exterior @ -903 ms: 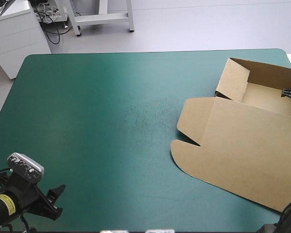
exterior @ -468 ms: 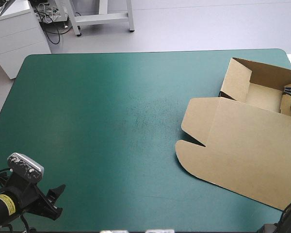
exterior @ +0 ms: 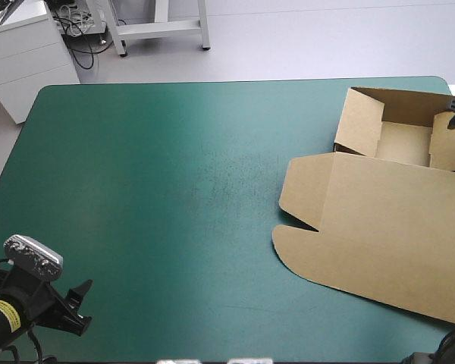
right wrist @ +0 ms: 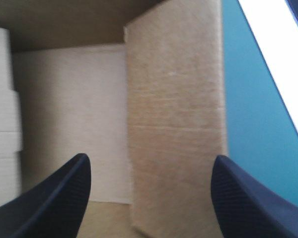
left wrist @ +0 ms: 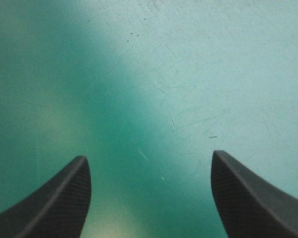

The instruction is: Fold the box

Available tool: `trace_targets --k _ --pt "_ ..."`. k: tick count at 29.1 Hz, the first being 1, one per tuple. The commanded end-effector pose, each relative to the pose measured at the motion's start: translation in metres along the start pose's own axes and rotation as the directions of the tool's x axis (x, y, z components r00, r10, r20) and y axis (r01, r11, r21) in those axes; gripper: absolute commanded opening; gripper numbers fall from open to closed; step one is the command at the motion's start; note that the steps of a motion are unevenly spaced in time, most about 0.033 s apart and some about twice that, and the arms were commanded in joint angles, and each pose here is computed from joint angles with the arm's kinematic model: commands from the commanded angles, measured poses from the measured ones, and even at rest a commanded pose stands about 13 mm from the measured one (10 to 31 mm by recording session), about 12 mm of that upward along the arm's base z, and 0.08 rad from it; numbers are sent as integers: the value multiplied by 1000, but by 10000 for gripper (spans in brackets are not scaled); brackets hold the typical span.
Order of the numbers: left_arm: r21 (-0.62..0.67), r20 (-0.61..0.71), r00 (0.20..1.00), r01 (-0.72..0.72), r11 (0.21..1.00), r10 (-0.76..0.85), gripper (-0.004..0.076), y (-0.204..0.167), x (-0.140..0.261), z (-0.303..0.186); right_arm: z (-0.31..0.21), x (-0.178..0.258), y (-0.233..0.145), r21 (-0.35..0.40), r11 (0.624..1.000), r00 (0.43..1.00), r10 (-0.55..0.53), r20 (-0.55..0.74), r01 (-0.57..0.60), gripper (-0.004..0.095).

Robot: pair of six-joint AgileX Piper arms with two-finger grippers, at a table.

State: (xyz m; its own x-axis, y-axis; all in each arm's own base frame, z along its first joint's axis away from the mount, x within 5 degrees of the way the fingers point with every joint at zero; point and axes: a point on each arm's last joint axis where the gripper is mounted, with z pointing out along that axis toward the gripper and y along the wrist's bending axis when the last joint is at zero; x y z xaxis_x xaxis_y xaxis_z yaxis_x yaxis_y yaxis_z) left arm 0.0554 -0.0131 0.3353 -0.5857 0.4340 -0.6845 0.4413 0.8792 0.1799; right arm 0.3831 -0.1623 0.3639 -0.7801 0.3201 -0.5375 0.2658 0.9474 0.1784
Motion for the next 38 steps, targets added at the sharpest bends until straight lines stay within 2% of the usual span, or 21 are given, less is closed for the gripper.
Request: trace_targets --k 1,4,6,11,16,20,24,29,33,36,38 --pt "-31 93 996 -3 1000 6 487 4 -11 -4 -77 -4 42 -129 987 978 -67 197 94 540" --pt "-32 102 995 -4 999 7 487 4 -12 -4 -107 3 69 -122 978 955 -135 264 172 454" --pt "-32 104 995 -4 999 7 487 4 -12 -4 -121 9 83 -127 969 945 -170 278 211 433" --pt "-28 103 994 34 999 -31 487 4 -12 -4 -164 35 128 -159 923 901 -286 326 351 372" --pt "-33 121 991 62 998 -57 487 5 -14 -5 -223 73 166 -151 848 803 -402 440 508 304" --pt "-81 139 990 43 996 -32 487 9 -15 -5 -263 104 182 -189 783 726 -416 547 592 303" --pt "-79 182 983 50 996 -35 475 9 -19 -6 -284 134 183 -206 735 670 -415 616 645 271" --pt "-56 226 973 66 996 -52 444 7 -23 -6 -278 173 171 -232 702 654 -419 631 673 132" --pt "-48 259 965 65 997 -51 431 7 -26 -7 -261 208 154 -219 695 634 -421 649 685 79" --pt "-34 270 961 69 997 -57 431 6 -27 -7 -242 234 140 -217 698 639 -425 642 682 50" --pt "-13 279 958 74 997 -67 431 4 -28 -7 -217 257 130 -230 704 662 -432 613 672 0"
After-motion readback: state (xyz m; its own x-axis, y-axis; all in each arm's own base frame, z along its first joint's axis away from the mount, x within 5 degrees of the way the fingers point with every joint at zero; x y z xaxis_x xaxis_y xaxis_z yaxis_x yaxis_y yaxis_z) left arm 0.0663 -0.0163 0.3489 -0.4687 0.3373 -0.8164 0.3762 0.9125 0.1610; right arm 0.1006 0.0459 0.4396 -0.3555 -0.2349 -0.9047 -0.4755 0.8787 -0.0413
